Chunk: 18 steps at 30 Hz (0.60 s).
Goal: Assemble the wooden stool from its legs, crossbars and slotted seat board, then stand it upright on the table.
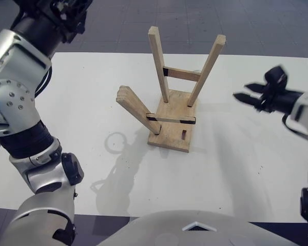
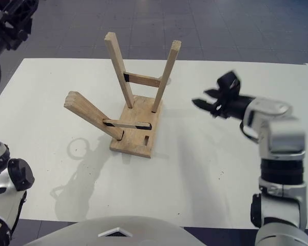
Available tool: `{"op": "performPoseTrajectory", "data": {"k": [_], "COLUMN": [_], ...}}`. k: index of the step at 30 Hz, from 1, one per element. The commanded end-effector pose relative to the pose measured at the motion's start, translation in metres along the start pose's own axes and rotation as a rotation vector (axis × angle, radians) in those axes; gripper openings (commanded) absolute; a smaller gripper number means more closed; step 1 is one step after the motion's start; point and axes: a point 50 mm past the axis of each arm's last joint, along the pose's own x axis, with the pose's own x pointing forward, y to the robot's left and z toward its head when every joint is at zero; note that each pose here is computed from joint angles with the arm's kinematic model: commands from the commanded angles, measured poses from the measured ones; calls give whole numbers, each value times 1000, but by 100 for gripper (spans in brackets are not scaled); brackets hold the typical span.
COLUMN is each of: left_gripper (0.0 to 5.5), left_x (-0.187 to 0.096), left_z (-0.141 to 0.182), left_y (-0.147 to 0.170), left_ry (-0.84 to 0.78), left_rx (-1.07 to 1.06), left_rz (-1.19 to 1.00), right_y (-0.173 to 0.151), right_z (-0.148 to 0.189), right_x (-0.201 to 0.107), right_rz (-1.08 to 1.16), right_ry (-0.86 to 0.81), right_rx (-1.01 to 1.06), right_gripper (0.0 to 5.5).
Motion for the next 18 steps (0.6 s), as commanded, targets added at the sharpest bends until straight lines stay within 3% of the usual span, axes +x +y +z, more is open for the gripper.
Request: {"op": "performPoseTrajectory", "data": {"k": [1, 4, 7, 14, 18], "left_gripper": [206, 206, 206, 206, 206], "left_x": [9, 8, 9, 25, 29], "left_z": [18, 28, 31, -7, -29], "left_y": [-23, -33, -38, -46, -70], "left_ry": [-29, -27, -6, 128, 172], "left_rx": [-193, -345, -433, -492, -515], "left_rz": [-389, -668, -816, -864, -919], "right_y": [10, 26, 34, 53, 68], "right_z": [63, 98, 111, 119, 116], "right_x": [-12, -12, -4, 15, 32], "right_rz": [362, 661, 783, 925, 935], "right_ry": [-296, -450, -493, -483, -446], "right_rx": [213, 303, 352, 364, 361], "right_gripper": [343, 390, 440, 443, 443]}}
